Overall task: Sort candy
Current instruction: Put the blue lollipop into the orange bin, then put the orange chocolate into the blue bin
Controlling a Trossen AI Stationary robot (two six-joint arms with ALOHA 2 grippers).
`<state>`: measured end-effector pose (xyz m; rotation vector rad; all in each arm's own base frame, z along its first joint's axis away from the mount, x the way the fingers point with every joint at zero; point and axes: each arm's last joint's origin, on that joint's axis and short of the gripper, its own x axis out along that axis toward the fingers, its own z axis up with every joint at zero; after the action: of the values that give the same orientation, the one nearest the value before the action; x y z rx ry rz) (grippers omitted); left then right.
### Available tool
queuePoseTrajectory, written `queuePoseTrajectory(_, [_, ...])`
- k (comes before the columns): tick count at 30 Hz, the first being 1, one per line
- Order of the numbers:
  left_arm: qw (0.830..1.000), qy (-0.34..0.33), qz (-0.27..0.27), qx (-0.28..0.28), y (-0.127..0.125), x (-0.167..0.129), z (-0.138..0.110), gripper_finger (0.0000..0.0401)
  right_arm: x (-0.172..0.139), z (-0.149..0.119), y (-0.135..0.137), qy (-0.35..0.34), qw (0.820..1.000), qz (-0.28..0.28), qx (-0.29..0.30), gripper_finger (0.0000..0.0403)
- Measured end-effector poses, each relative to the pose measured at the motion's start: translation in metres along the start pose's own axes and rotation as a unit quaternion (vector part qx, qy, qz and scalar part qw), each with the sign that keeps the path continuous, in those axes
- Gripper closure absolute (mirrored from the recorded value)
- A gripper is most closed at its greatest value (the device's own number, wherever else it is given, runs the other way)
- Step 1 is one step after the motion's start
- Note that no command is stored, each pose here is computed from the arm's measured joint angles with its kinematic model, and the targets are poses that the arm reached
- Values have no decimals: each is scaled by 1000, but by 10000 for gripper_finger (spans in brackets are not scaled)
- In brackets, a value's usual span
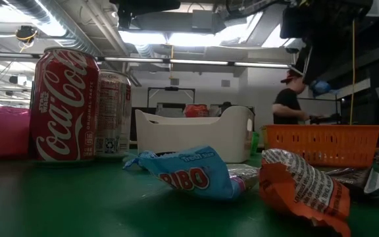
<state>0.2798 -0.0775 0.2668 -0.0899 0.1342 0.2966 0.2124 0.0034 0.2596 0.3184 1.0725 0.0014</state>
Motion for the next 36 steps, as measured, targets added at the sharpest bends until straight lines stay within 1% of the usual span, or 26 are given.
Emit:
queuePoseTrajectory(17, [1000, 0, 0, 0, 0, 0, 0, 302, 0, 0, 0, 0, 1000, 0, 0, 372])
queuePoseTrajectory(20, [1000, 0, 0, 0, 0, 0, 0, 302, 0, 0, 0, 0, 1000, 0, 0, 349])
queuePoseTrajectory(26, [1000, 0, 0, 0, 0, 0, 0, 302, 0, 0, 0, 1, 1000, -1, 1, 272])
queuePoseTrajectory(29, [1000, 0, 0, 0, 0, 0, 0, 302, 0, -3, -1, 17, 1000, -1, 3, 244])
queuePoseTrajectory(32, [1000, 0, 0, 0, 0, 0, 0, 302, -1, -9, -1, 53, 998, 9, 16, 228])
queuePoseTrajectory(36, [1000, 0, 0, 0, 0, 0, 0, 302, -2, -17, -2, 94, 994, 15, 48, 221])
